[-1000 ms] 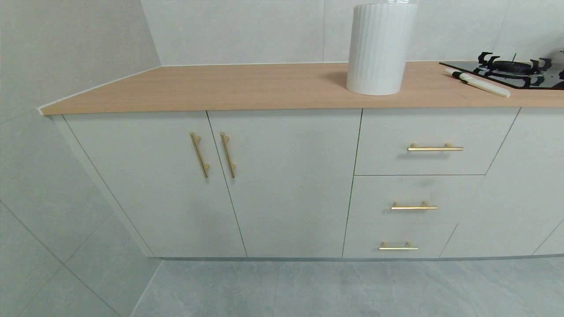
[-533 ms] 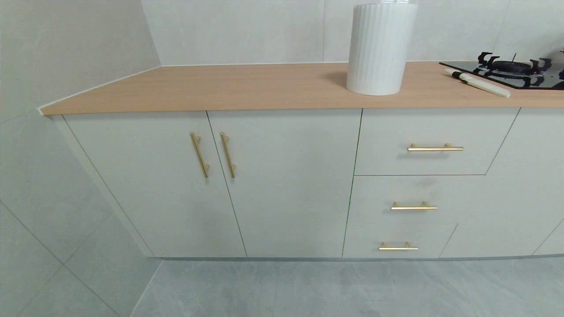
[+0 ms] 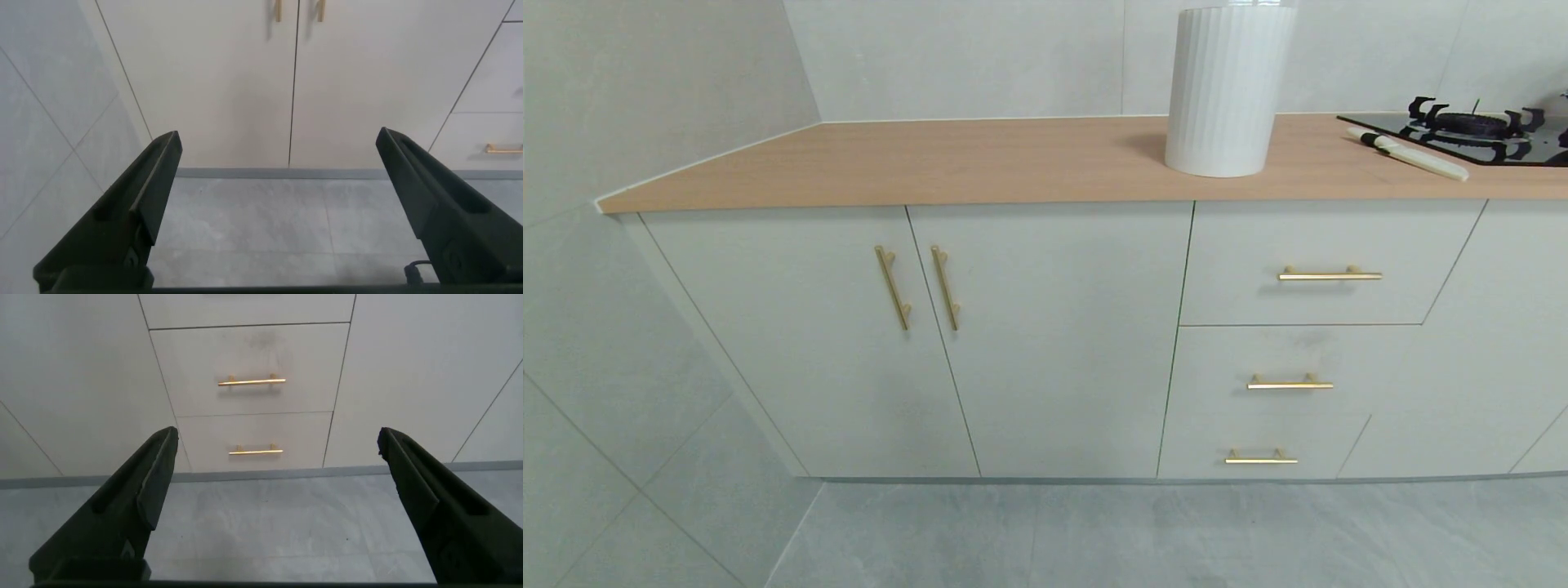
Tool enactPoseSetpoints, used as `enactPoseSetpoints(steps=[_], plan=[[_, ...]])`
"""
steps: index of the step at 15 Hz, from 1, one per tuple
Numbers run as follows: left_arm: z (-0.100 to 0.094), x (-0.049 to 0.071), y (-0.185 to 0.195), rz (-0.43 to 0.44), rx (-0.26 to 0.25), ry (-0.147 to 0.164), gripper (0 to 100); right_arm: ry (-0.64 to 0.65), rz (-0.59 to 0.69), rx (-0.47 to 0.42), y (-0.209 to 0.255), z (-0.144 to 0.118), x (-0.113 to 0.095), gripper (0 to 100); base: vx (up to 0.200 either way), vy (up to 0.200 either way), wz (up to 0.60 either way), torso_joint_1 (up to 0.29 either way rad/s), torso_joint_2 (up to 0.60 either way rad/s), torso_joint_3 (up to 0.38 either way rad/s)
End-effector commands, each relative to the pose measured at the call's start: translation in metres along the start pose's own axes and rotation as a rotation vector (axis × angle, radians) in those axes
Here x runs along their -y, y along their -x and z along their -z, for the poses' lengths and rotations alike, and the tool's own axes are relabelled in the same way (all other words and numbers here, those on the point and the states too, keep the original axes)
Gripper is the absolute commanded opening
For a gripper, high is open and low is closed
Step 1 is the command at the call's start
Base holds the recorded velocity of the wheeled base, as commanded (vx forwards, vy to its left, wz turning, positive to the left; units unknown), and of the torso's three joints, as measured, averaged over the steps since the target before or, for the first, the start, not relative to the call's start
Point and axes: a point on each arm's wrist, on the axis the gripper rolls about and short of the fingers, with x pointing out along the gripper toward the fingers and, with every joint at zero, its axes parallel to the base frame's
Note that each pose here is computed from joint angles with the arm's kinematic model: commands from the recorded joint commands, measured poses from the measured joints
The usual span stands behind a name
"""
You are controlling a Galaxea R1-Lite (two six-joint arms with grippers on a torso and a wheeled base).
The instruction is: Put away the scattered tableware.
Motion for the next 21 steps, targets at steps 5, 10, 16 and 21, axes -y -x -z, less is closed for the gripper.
enactPoseSetpoints(steps=[5, 10, 16, 21], plan=[[0.0001, 0.0000, -0.0002, -0.001, -0.002, 0.000, 100, 0.000, -0.001, -0.004, -0.0003, 0.0000, 0.0000, 100, 0.080, 0.000, 0.00, 0.001, 0.00, 0.004], [0.0001, 0.0000, -0.0002, -0.001, -0.002, 0.001, 100, 0.000, -0.001, -0.003, -0.0003, -0.0001, 0.0000, 100, 0.200, 0.000, 0.00, 0.001, 0.00, 0.001], [0.0001, 0.0000, -0.0002, -0.001, -0.002, 0.001, 100, -0.002, 0.001, -0.004, -0.0003, 0.0000, 0.0000, 100, 0.200, 0.000, 0.00, 0.002, 0.00, 0.000], [0.0001, 0.0000, -0.0002, -0.001, -0.002, 0.004, 100, 0.000, 0.001, -0.004, -0.0003, 0.0000, 0.0000, 100, 0.040, 0.000, -0.36, 0.006, 0.00, 0.000]])
